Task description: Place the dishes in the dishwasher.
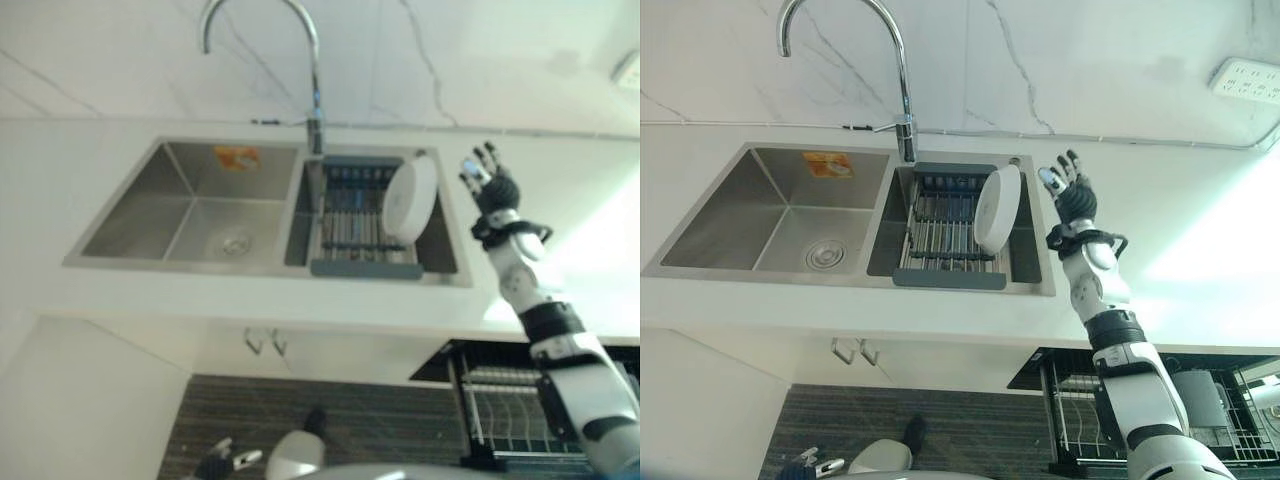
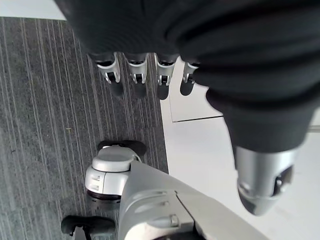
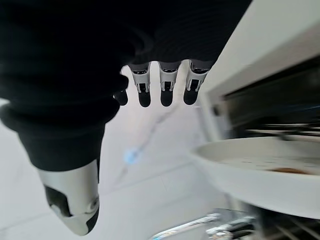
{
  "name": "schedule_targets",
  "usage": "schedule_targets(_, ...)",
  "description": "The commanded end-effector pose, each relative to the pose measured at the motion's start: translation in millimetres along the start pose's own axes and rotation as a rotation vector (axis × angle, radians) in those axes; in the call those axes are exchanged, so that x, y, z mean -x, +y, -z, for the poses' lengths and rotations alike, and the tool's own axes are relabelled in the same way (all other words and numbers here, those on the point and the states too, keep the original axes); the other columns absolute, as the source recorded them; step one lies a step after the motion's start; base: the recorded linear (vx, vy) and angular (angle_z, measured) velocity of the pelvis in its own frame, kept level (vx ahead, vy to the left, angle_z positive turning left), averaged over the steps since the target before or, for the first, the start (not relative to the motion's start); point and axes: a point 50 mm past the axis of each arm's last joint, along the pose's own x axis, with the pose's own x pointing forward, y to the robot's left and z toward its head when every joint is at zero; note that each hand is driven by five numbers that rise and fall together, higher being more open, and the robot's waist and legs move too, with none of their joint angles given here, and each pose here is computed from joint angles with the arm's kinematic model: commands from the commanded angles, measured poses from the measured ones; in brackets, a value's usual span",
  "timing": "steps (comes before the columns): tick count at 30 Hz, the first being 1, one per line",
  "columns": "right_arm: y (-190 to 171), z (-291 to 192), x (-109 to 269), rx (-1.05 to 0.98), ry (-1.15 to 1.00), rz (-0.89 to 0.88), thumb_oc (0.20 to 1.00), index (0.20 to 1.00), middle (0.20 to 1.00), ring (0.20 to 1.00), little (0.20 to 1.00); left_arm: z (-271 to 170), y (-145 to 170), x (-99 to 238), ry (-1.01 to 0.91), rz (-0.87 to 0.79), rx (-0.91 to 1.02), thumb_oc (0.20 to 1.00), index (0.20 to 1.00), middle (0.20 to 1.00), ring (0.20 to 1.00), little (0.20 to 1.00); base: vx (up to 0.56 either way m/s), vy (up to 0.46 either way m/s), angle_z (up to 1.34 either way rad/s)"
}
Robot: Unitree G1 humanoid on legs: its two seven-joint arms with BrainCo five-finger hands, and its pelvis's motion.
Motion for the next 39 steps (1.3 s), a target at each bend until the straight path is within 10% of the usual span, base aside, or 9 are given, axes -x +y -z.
schedule_targets(1, -5, -24, -1, 0.023, -0.099, -0.002, 1.0, 1.0, 1.0, 1.0, 1.0, -8, 5, -5, 0.018, -0.007, -0.101, 1.0, 1.0, 1.0, 1.0, 1.0, 0.0, 0.0, 0.0)
schedule_targets(39, -12, -5, -5, 0.109, 0.017, 0.093, 1.0, 1.0, 1.0, 1.0, 1.0, -10, 14, -9, 0.125, -0.115, -0.219, 1.0, 1.0, 1.0, 1.0, 1.0, 0.0, 0.007, 0.04)
